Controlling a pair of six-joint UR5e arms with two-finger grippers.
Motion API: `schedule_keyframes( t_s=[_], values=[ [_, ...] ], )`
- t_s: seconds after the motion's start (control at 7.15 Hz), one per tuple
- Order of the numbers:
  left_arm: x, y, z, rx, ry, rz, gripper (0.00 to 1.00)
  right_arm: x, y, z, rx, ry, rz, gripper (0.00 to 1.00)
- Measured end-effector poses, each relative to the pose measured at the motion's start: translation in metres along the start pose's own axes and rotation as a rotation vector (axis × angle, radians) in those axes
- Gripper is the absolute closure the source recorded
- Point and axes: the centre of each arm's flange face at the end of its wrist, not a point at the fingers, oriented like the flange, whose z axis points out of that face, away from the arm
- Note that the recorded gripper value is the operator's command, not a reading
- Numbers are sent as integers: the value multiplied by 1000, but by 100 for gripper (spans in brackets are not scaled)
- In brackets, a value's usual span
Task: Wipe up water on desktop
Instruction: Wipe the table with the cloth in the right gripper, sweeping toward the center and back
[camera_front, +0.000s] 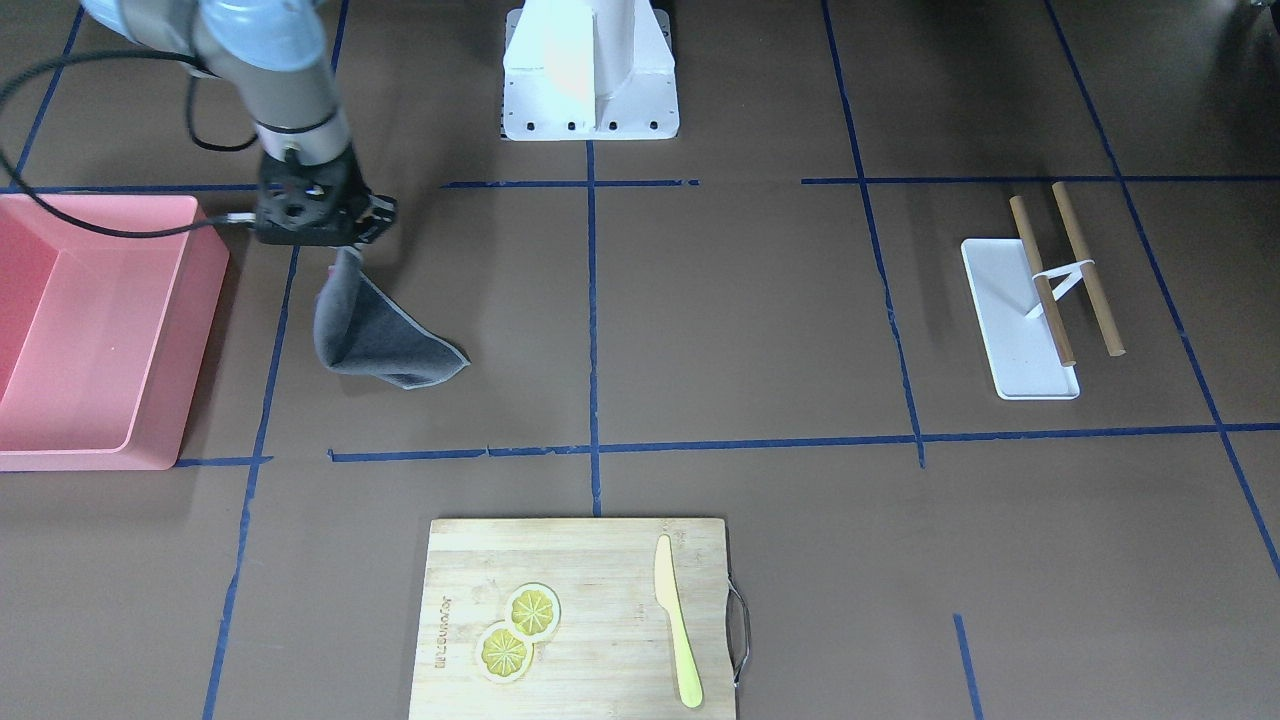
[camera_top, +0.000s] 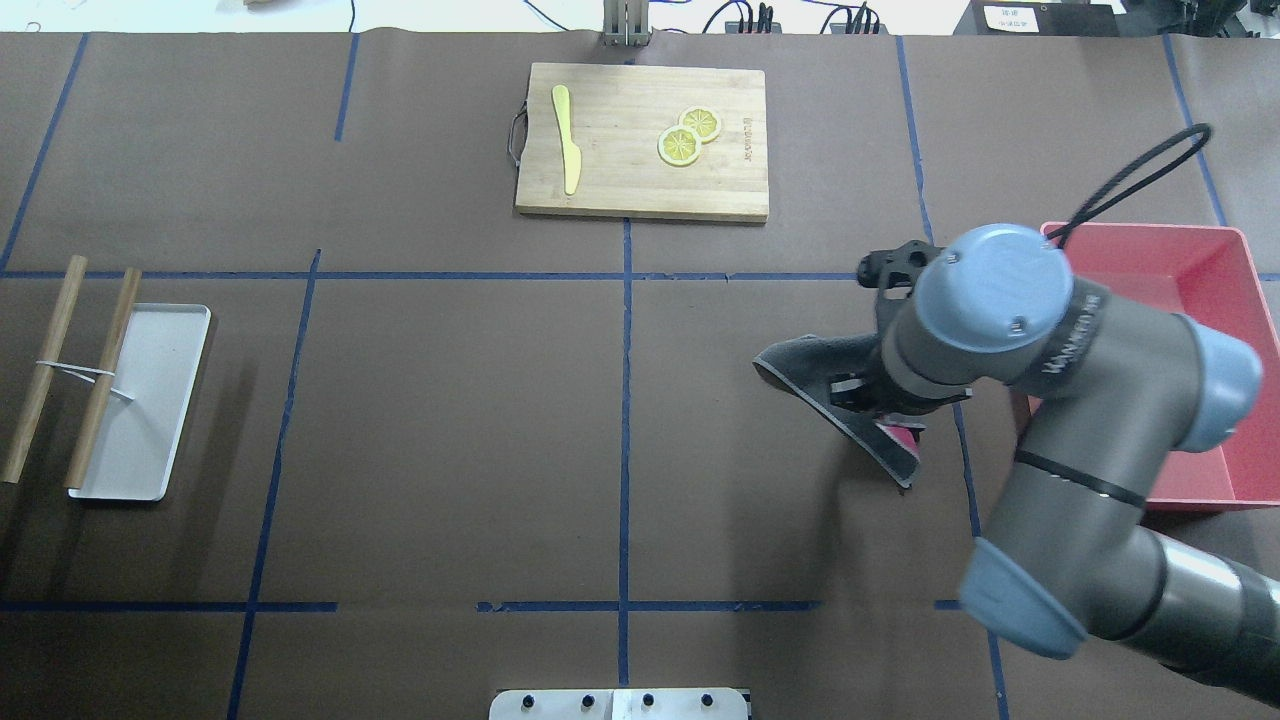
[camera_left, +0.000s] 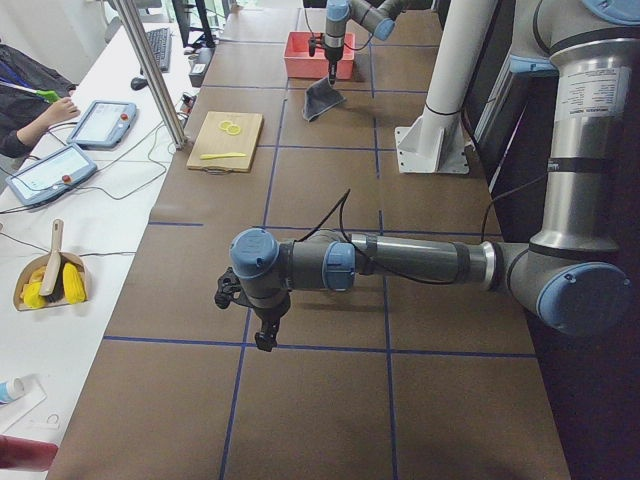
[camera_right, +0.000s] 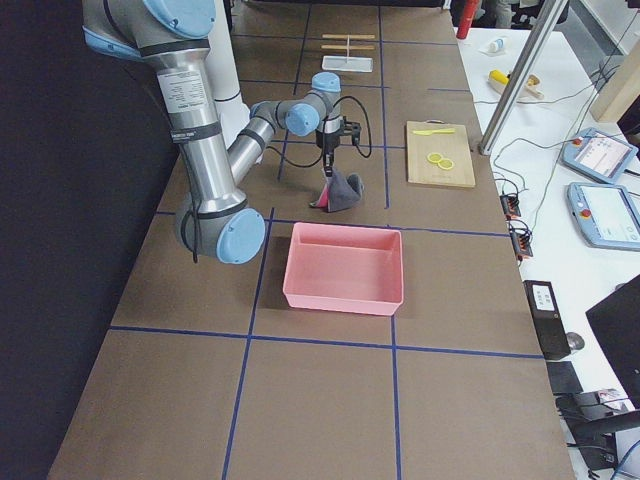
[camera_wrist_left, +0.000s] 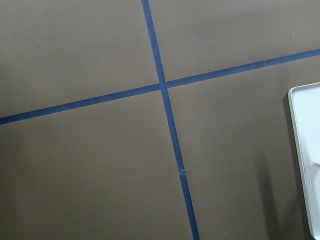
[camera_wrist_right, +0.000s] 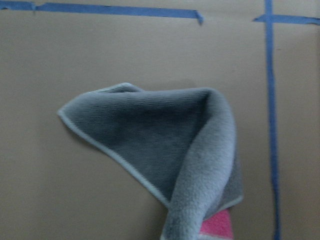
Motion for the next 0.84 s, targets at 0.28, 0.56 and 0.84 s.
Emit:
schedule_keyframes(
  t_s=[0.28, 0.56, 0.84],
  values=[
    [0, 0, 0, 0, 0, 0, 0, -113, 3, 3, 8, -57, 60, 100],
    [0, 0, 0, 0, 0, -1, 0, -208, 12, 0, 32, -174, 136, 100],
    [-1, 0, 1, -1, 0, -2, 0, -237, 19, -3, 39, -212, 164, 100]
  ],
)
